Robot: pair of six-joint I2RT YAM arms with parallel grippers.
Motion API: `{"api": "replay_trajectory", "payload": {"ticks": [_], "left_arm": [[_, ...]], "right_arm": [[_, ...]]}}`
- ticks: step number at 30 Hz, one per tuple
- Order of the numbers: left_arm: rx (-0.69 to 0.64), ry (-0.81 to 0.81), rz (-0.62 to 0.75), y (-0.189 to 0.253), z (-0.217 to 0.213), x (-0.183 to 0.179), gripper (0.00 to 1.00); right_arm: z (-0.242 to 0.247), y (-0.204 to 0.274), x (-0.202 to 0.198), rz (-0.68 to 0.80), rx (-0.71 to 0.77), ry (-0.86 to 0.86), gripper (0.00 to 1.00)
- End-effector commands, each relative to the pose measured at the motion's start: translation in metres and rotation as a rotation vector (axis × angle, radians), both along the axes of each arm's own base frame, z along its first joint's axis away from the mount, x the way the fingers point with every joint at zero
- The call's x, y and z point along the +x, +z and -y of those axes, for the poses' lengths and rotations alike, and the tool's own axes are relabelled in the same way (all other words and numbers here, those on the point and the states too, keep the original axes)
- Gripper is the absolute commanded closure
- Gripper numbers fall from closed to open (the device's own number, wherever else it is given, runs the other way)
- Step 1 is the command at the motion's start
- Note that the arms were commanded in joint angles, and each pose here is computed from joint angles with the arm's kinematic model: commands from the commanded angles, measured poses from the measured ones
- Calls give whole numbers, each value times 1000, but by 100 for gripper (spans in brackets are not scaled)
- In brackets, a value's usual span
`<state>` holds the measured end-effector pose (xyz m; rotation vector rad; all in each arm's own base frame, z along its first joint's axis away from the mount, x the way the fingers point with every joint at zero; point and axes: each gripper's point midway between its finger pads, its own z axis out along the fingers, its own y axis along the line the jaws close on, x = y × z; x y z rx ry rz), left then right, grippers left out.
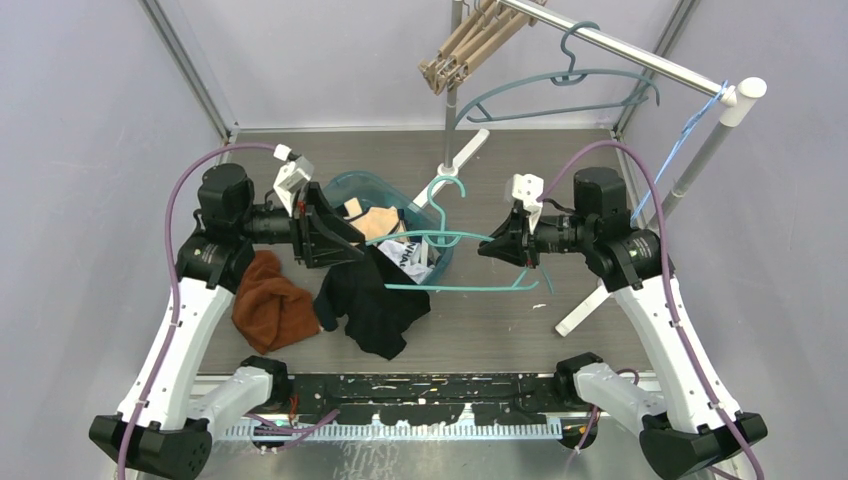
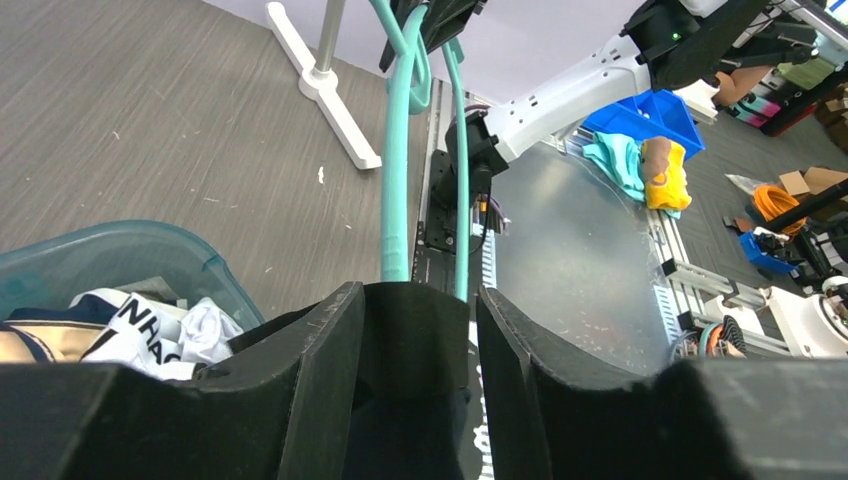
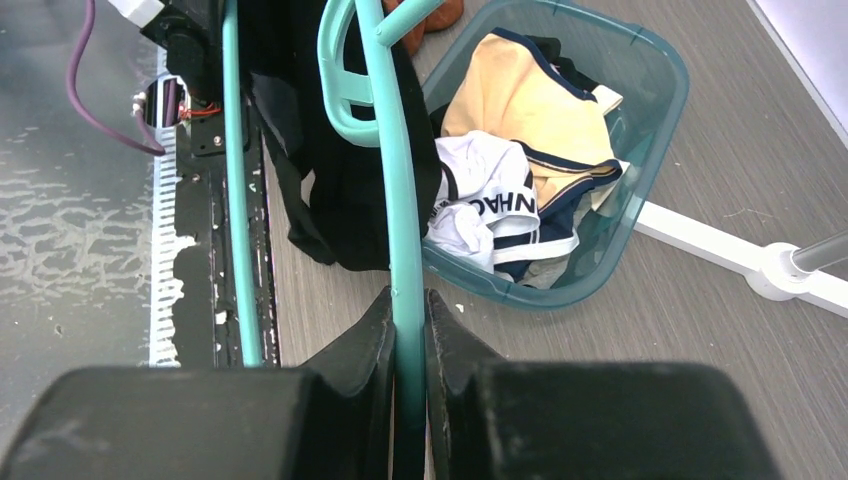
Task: Remove the underwear clipped to the hanger
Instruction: Remove the underwear from the hanger.
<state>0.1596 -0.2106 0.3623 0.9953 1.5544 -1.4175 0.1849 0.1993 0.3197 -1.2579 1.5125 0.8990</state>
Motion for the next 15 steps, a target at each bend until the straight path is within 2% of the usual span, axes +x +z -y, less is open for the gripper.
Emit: {"api": "replay_trajectory", "payload": {"ticks": [1,7,11,15], "left_arm": [[-23,-14,124,22,2,1,51],[1,45,158,19,0,10,39],[52,90,216,20,-7,8,21],[159,170,300,13,-21,8,1]], "right_arm": [[1,23,-3,71,71,6,99],[10,17,2,58,72,-48,99],[17,14,7,65,63,-90,99],[23,18,9,84,59,-131,99]]}}
